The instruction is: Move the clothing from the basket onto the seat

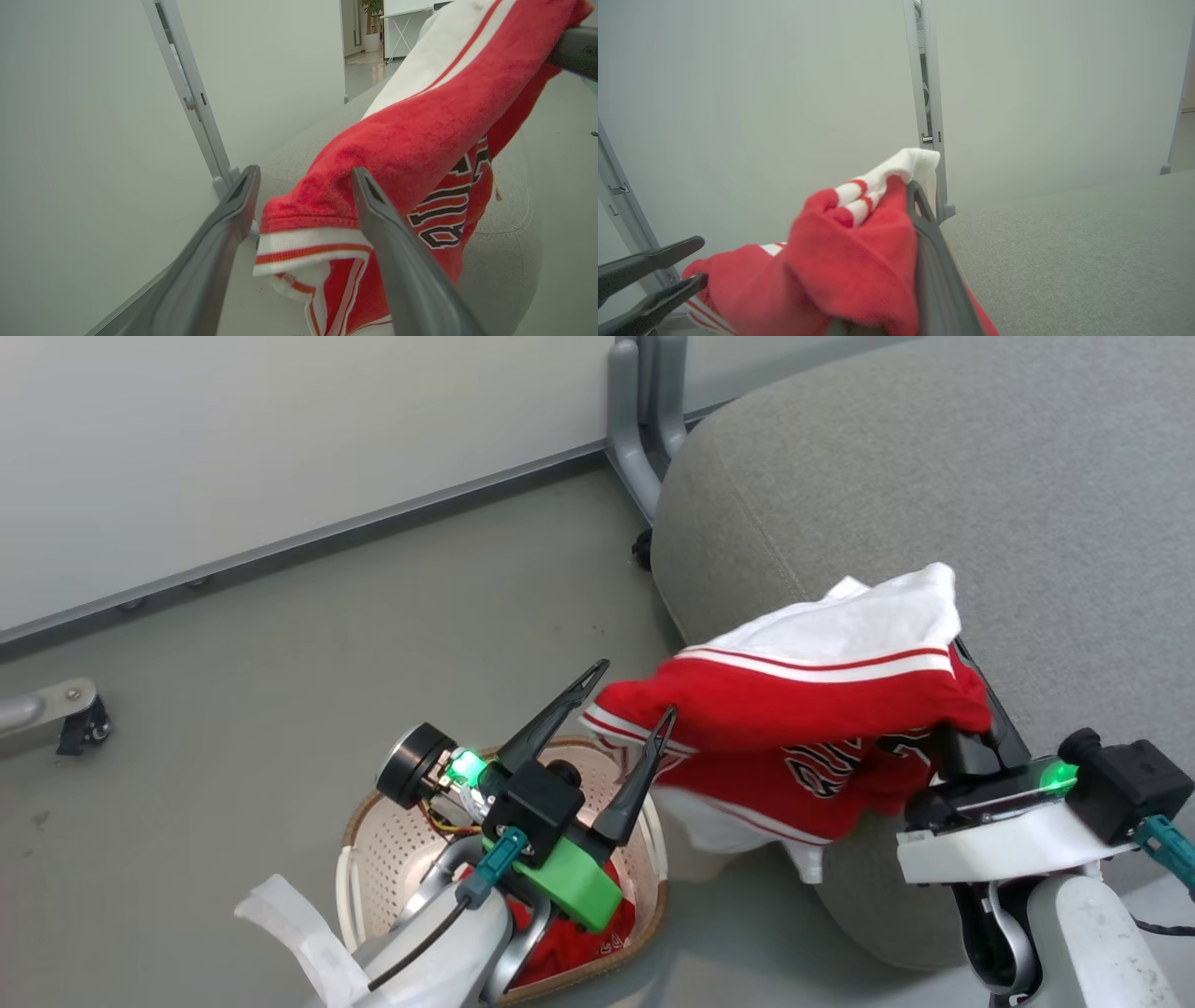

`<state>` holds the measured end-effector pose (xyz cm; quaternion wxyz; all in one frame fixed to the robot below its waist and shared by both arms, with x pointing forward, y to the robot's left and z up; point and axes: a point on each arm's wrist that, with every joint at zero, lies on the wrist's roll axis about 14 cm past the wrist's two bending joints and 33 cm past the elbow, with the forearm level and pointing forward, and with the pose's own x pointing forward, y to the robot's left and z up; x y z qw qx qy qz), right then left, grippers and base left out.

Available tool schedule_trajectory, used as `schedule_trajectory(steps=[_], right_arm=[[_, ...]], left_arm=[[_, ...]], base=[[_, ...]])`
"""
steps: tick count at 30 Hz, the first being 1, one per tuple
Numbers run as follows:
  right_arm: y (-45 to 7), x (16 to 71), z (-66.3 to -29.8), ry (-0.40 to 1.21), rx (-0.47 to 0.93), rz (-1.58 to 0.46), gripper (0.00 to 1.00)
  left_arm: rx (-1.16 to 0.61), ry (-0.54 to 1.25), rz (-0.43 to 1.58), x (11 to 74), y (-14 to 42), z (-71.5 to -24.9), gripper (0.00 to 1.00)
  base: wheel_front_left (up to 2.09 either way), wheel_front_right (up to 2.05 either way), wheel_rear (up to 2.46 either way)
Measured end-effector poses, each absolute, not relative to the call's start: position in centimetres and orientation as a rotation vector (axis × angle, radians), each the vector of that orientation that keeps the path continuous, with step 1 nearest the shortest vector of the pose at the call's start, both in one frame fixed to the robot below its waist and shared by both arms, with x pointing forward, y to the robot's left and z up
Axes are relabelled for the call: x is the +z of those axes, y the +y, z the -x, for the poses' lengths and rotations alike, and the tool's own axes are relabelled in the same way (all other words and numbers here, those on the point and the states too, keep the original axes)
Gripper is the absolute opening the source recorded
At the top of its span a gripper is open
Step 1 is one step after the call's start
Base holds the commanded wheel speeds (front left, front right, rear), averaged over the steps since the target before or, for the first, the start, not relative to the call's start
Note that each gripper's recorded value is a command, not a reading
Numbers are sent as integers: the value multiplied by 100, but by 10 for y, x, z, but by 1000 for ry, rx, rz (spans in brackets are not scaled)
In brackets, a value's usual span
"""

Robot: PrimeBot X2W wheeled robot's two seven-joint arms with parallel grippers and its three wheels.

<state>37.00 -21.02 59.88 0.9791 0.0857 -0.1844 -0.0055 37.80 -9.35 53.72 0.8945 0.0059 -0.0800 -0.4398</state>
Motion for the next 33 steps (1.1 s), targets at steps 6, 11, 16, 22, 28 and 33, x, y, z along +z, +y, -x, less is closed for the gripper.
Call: schedule_trajectory(steps=[6,11,16,22,28,33], right_arm=[[-241,602,-354,-384,-109,-152,0],[-263,597,-337,-366,-188,-127,0],[-293,602,-314,-381,-297,-112,0],[-315,597,-297,-348,-389,-72,0],[-318,596,-312,-326,-387,-17,0],[-330,633,-351,-409,-337,80,0]], left_arm=[[-991,-146,-14,524,-116,-381,100],[-1082,-149,-3,520,-143,-379,100],[-1168,-147,11,513,-169,-375,100],[-1284,-132,46,503,-199,-362,100],[-1313,-90,74,485,-208,-365,100],[-1306,-62,72,471,-208,-376,100]], base=[[0,0,0],[0,0,0],[0,0,0],[0,0,0],[0,0,0],[0,0,0]])
